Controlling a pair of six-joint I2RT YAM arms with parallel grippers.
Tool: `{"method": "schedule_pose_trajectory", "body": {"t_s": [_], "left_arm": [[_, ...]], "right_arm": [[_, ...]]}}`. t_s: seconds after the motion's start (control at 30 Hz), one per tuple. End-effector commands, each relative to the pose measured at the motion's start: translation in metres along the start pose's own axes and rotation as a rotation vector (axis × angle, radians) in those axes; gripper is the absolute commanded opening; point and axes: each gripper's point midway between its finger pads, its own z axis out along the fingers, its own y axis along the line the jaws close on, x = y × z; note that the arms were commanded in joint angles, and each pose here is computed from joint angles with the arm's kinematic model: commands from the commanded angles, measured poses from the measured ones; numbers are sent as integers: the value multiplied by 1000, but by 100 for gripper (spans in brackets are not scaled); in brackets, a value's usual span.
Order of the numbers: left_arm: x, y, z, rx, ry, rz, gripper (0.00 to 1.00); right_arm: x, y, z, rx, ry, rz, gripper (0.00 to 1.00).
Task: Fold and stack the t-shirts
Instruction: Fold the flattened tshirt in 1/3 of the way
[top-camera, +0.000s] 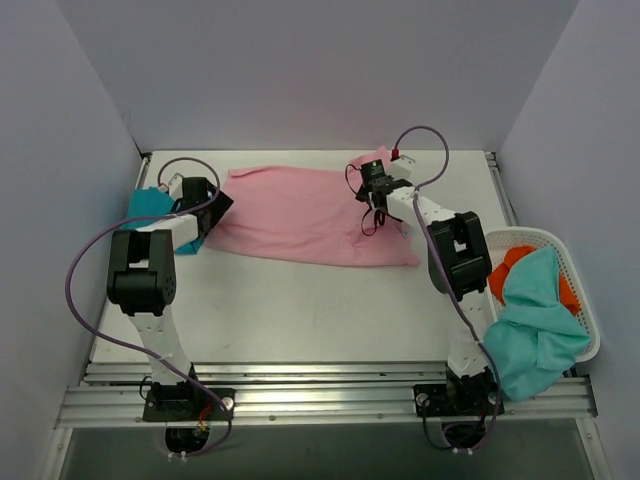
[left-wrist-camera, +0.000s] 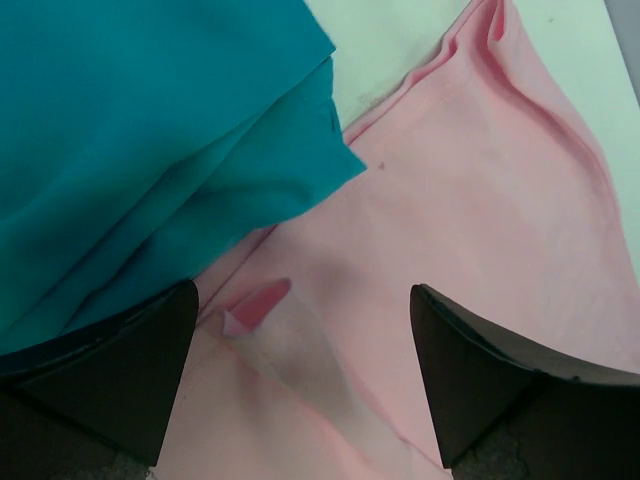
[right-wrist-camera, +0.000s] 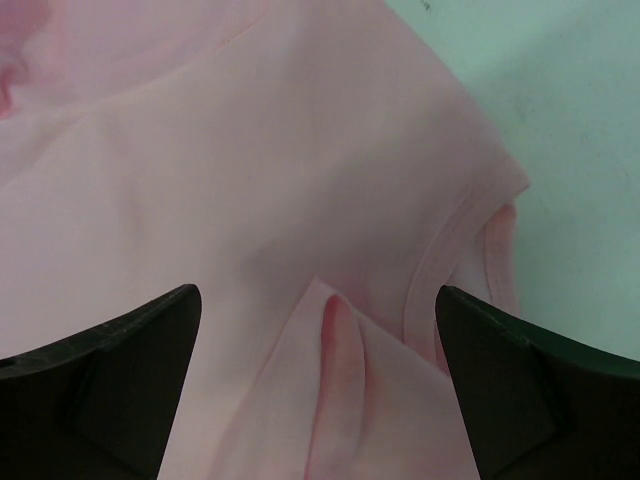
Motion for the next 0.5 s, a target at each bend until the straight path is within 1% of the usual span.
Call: {"method": "schedule_pose_trajectory", "body": {"t_s": [0.0, 0.07, 0.13, 0.17, 0.2, 0.27, 0.3, 0.33, 0.37, 0.4, 0.43, 0.47], "left_arm": [[-20, -19, 9, 73, 0, -19, 96], [-33, -31, 8, 113, -5, -28, 97], [-41, -41, 1, 133, -9, -17, 97], [-63, -39, -8, 136, -50, -31, 97], [-69, -41, -15, 140, -63, -27, 97], [-81, -46, -38, 166, -104, -10, 97], [-84, -47, -46, 172, -117, -5, 97], [-87, -47, -64, 185, -133, -6, 97], [-86, -43, -71, 185, -140, -4, 97], [-87, -41, -80, 188, -148, -3, 97], [-93, -44, -100, 212, -175, -11, 97], [-79, -28, -101, 189, -152, -9, 97]], "right_arm": [[-35, -6, 7, 46, -54, 7, 100], [-61, 0, 3, 36, -98, 24, 100], [-87, 5, -13, 22, -143, 29, 100], [-94, 5, -21, 15, -158, 30, 100], [-109, 6, -38, -5, -189, 36, 100], [-110, -2, -53, 5, -206, 35, 100], [-122, -6, -74, -14, -235, 61, 100], [-107, -19, -75, 5, -215, 47, 100], [-117, -24, -97, -23, -242, 81, 100], [-111, -30, -103, -28, -238, 88, 100], [-104, -36, -110, -39, -232, 113, 100], [-88, -46, -121, -61, -216, 116, 100]]}}
